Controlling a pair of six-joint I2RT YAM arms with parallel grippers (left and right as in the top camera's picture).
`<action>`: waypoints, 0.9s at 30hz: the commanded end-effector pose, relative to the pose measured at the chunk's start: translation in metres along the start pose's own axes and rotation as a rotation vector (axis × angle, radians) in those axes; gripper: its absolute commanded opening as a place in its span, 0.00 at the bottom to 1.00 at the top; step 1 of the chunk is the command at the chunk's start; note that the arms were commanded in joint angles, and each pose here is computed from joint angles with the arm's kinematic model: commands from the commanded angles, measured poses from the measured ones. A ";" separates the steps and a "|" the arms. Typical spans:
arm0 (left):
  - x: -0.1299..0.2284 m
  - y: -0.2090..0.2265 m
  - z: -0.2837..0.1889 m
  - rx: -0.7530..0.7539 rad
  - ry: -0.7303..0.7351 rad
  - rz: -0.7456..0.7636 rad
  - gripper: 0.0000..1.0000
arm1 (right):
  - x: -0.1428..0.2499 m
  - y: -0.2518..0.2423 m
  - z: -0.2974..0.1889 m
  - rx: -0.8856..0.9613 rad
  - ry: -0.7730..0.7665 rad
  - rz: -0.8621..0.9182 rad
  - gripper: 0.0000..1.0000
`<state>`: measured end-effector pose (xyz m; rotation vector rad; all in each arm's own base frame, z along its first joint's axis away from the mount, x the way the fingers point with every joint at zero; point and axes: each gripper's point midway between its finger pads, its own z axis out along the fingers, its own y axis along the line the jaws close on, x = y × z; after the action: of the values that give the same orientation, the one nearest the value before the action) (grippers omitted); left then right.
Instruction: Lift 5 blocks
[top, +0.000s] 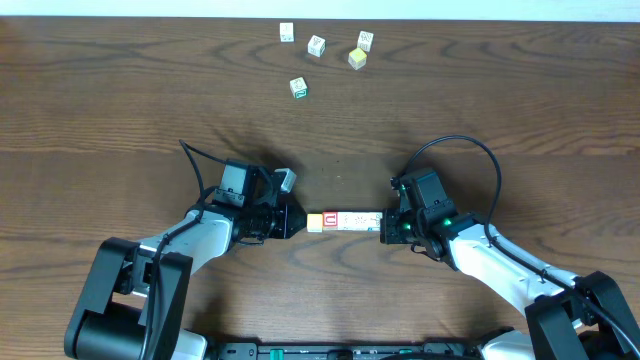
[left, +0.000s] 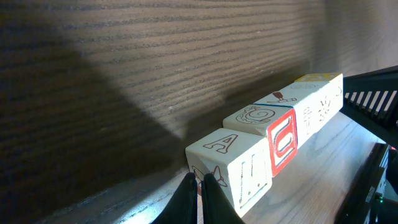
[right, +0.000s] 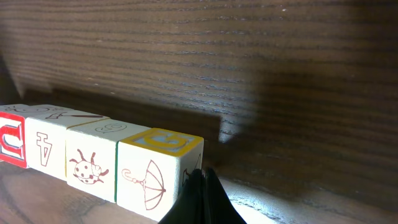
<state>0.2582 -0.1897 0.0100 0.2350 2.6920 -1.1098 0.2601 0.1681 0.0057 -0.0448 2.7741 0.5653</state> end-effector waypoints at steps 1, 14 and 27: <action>0.008 -0.050 0.007 0.193 0.073 0.071 0.07 | 0.012 0.086 -0.016 -0.341 0.094 -0.098 0.01; -0.001 -0.055 0.006 0.196 0.065 0.066 0.07 | 0.012 0.088 -0.019 -0.338 0.107 -0.099 0.01; -0.002 -0.056 0.005 0.197 0.064 0.058 0.07 | 0.002 0.094 -0.025 -0.336 0.092 -0.126 0.01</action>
<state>0.2616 -0.1895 0.0102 0.1976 2.7134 -1.0829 0.2641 0.1686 0.0146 -0.0510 2.7927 0.5424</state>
